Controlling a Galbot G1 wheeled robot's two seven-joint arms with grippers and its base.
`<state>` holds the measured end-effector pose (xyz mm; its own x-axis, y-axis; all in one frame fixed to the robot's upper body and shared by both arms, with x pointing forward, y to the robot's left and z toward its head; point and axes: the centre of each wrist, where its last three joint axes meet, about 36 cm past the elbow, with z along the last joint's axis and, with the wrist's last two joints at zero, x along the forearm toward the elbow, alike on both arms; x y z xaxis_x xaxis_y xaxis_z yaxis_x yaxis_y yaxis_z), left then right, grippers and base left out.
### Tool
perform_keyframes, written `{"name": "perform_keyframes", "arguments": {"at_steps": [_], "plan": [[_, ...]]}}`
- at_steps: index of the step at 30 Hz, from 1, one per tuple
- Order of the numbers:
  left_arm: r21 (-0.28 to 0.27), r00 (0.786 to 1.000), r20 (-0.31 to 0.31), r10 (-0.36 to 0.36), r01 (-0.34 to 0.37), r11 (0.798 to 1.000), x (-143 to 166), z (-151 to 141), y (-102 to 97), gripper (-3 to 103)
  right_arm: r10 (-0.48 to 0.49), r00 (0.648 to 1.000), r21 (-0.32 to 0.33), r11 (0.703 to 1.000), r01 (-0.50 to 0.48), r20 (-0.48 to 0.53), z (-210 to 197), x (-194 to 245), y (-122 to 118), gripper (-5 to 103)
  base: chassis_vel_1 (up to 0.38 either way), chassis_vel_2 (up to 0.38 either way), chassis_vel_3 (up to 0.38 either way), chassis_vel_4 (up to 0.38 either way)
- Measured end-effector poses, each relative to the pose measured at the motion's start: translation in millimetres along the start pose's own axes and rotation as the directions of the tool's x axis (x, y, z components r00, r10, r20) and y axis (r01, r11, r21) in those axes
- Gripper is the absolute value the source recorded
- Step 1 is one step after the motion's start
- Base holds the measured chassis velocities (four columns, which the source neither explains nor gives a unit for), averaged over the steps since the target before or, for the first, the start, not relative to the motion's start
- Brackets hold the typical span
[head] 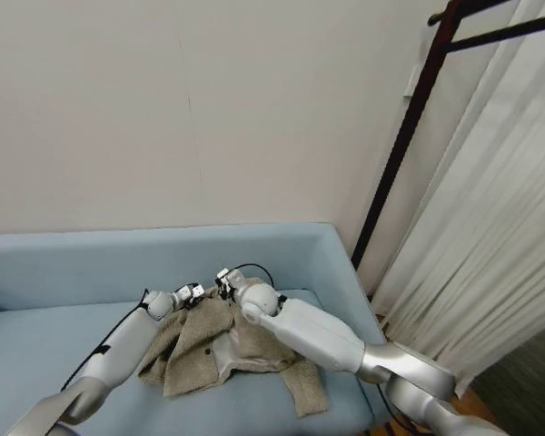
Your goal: Pick up the clothes from the sofa and hang them on the clothes hanger.
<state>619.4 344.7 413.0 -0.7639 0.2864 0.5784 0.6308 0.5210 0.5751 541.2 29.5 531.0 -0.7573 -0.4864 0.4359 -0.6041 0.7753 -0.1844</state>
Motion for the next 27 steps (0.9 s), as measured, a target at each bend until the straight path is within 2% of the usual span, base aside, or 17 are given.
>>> {"name": "perform_keyframes", "arguments": {"at_steps": [2,3,7,11,13,15,16,18,23,27], "plan": [[-0.002,1.0,0.006,-0.005,0.005,1.0,2.1,-2.4,-0.4,12,0.003,1.0,-0.007,1.0,-0.003,0.001,-1.2,-0.2,0.4,1,0.0,0.0,0.0,0.0],[-0.021,0.999,0.034,-0.02,0.021,1.0,15.8,-9.7,-4.3,12,0.015,1.0,-0.01,1.0,-0.015,-0.022,12.9,0.0,-2.6,1,0.0,0.0,0.0,0.0],[-0.027,0.998,0.05,-0.028,0.029,0.999,25.1,-13.4,-7.8,12,0.014,0.997,-0.016,1.0,-0.015,-0.07,41.3,-4.2,0.0,1,0.0,0.0,0.0,0.0],[-0.035,0.998,0.059,-0.035,0.037,0.999,30.1,-17.1,-8.0,12,0.017,0.994,-0.049,0.999,-0.022,-0.107,70.1,-16.8,4.6,1,0.0,0.0,0.0,0.0],[-0.038,0.998,0.059,-0.037,0.039,0.999,31.2,-17.3,-7.4,12,0.003,0.993,-0.091,0.996,-0.014,-0.117,80.3,-22.0,14.9,1,0.0,0.0,0.0,0.0],[-0.039,0.998,0.058,-0.04,0.042,0.998,30.7,-17.5,-7.5,12,-0.016,0.994,-0.142,0.99,0.001,-0.106,81.0,-22.5,28.2,1,0.0,0.0,0.0,0.0],[-0.039,0.998,0.058,-0.04,0.042,0.998,30.7,-17.5,-7.5,12,-0.016,0.994,-0.142,0.99,0.001,-0.106,81.0,-22.5,28.2,1,0.0,0.0,0.0,0.0],[-0.036,0.997,0.058,-0.047,0.049,0.998,28.9,-17.3,-8.7,12,-0.04,0.998,-0.169,0.985,0.03,-0.054,77.2,-16.1,43.9,1,0.0,0.0,0.0,0.0],[-0.033,0.997,0.06,-0.055,0.057,0.998,26.7,-16.0,-9.8,12,-0.092,0.996,-0.178,0.98,0.093,0.013,56.1,5.1,61.4,1,0.0,0.0,0.0,0.0],[-0.027,0.995,0.07,-0.068,0.07,0.997,27.2,-16.1,-9.5,12,-0.089,0.995,-0.182,0.979,0.096,0.048,36.1,8.5,61.7,1,0.0,0.0,0.0,0.0]]}}
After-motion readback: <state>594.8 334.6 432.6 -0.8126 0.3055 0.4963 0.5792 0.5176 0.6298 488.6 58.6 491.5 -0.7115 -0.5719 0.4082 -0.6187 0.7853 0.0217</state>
